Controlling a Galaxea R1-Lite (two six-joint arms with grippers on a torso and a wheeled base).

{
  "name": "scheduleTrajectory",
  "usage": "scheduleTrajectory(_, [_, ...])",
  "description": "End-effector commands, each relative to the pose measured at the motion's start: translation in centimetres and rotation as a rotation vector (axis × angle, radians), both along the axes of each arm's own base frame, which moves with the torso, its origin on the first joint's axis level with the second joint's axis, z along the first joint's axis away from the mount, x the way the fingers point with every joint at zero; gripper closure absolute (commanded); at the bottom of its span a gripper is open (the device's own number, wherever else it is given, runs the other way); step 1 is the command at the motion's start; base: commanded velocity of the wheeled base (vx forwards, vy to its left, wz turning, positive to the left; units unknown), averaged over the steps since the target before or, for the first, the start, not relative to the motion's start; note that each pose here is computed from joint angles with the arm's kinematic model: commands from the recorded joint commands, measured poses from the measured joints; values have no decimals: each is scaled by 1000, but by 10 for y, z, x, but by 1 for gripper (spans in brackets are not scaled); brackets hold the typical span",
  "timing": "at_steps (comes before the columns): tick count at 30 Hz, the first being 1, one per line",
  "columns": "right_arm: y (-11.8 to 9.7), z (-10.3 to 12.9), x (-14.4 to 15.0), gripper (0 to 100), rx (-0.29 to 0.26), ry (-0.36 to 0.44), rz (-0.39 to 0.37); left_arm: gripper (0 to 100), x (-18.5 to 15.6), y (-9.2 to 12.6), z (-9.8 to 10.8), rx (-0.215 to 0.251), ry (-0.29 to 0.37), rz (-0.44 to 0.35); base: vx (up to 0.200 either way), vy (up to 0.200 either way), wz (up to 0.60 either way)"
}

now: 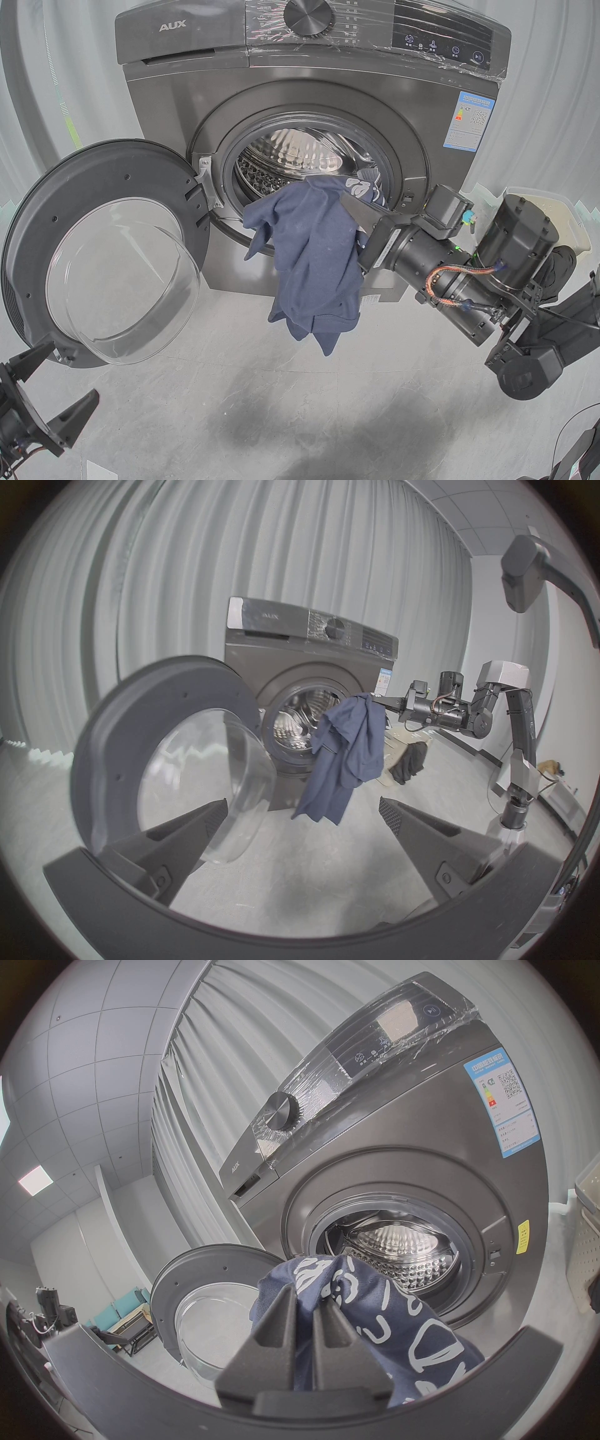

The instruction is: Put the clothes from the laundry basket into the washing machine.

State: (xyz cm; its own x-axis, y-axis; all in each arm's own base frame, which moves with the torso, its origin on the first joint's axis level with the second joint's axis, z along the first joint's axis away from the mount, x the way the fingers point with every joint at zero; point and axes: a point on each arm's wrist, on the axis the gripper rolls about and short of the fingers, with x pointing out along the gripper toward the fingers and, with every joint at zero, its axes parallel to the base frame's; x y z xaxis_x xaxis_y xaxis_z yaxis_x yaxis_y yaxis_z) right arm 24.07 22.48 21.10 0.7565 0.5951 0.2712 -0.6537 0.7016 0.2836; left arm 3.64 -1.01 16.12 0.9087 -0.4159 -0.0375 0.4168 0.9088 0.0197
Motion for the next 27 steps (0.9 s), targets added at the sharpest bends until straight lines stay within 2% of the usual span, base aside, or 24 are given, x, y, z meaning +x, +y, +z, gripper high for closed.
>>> scheduleTrajectory(1, [29, -14, 30, 100, 16, -19, 0, 0, 98, -35, -19, 32, 240, -262, 0, 0, 0])
scheduleTrajectory(2, [29, -14, 30, 100, 16, -19, 0, 0, 98, -35, -19, 32, 240, -262, 0, 0, 0])
scheduleTrajectory(3, [32, -13, 32, 100, 18, -17, -1, 0, 110, -47, -23, 31, 262, -305, 0, 0, 0])
scheduleTrajectory(6, [34, -12, 34, 100, 6, -3, -5, 0, 125, -65, -29, 20, 293, -350, 0, 0, 0])
scheduleTrajectory(10, [36, -7, 35, 100, 12, -8, -4, 0, 145, -88, -35, 9, 310, -373, 0, 0, 0])
scheduleTrajectory(12, [37, -5, 35, 100, 15, -11, -2, 0, 149, -92, -35, 3, 312, -378, 0, 0, 0])
scheduleTrajectory(13, [38, -2, 35, 100, 25, -21, -1, 0, 157, -99, -35, -18, 316, -380, 0, 0, 0])
scheduleTrajectory(14, [38, -2, 35, 100, 25, -21, -1, 0, 157, -99, -35, -18, 316, -380, 0, 0, 0])
scheduleTrajectory(16, [39, 1, 36, 100, 33, -30, 1, 0, 163, -108, -33, -71, 324, -392, 0, 0, 0])
scheduleTrajectory(19, [39, 1, 36, 100, 34, -31, -1, 0, 165, -118, -34, -102, 354, -415, 0, 0, 0])
scheduleTrajectory(23, [40, 1, 36, 100, 34, -30, 1, 0, 175, -126, -41, -100, 384, -419, 0, 0, 0])
scheduleTrajectory(27, [41, 2, 35, 100, 36, -32, 4, 0, 187, -134, -46, -105, 376, -423, 0, 0, 0])
